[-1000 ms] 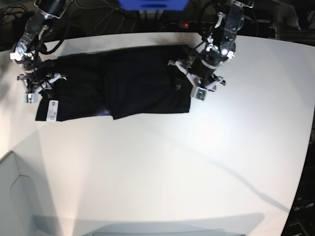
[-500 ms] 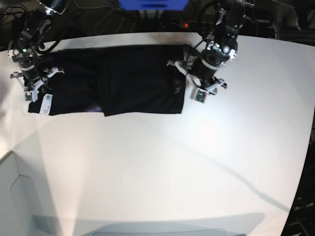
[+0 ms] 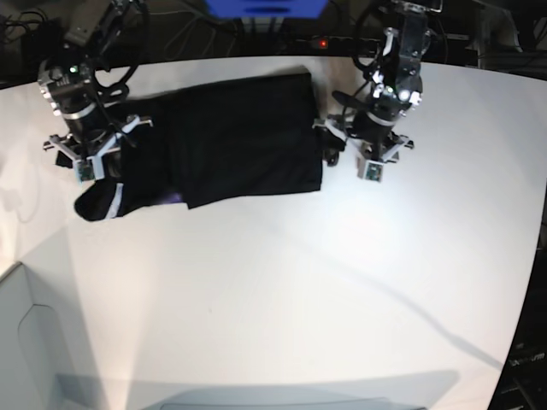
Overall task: Fold the T-shirt properly
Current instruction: 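Lift the strip end with the right gripper and fold it over toward the left gripper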
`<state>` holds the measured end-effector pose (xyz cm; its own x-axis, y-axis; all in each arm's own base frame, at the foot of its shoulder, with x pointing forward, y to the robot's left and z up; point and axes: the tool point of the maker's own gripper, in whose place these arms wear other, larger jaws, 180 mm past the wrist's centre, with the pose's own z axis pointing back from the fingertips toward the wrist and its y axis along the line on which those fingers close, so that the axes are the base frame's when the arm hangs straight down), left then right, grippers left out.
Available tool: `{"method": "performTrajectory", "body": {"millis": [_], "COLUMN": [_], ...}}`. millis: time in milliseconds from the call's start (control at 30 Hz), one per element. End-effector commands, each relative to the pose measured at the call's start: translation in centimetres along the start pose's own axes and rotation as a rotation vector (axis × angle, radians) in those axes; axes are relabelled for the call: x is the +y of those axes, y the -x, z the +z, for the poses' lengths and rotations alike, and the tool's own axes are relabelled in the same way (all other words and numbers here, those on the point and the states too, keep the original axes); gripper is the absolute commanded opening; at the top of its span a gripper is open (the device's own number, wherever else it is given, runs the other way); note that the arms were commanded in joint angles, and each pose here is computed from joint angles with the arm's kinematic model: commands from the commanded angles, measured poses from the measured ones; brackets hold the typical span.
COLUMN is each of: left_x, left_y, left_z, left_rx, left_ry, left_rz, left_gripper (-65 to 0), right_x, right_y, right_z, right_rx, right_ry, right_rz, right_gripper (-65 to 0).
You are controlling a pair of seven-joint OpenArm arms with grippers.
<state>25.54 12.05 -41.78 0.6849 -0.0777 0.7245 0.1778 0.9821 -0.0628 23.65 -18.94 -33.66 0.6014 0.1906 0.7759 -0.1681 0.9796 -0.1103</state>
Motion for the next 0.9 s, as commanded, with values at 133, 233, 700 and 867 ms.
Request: {"method": "performTrajectory", "body": {"millis": [133, 233, 700, 867], "left_x": [-0.4, -0.4, 0.2, 0.1], "left_y": [0.5, 0.4, 0.4, 0.3], "left_z": [-0.5, -0.5, -0.4, -0.3], "left_rx": [0.029, 0.026, 0.027, 0.024], "left_ry": [0.013, 0.013, -0.001, -0.001], "left_rz": [0.007, 0.006, -0.002, 0.000], "left_gripper": [-29.2, -29.1, -28.9, -28.9], "right_x": [6.4, 10.5, 24.3, 25.7], "right_y": [-1.3, -2.2, -7.0, -6.1], "right_z": [-0.4, -0.4, 1.7, 0.2], "right_rx": [-0.045, -0.069, -0.219, -0.181], "right_ry": [-0.179, -0.294, -0.677, -0.721], "right_rz": [0.047, 0.080, 0.236, 0.241], "right_gripper": [-65.0, -65.0, -65.0, -65.0]}}
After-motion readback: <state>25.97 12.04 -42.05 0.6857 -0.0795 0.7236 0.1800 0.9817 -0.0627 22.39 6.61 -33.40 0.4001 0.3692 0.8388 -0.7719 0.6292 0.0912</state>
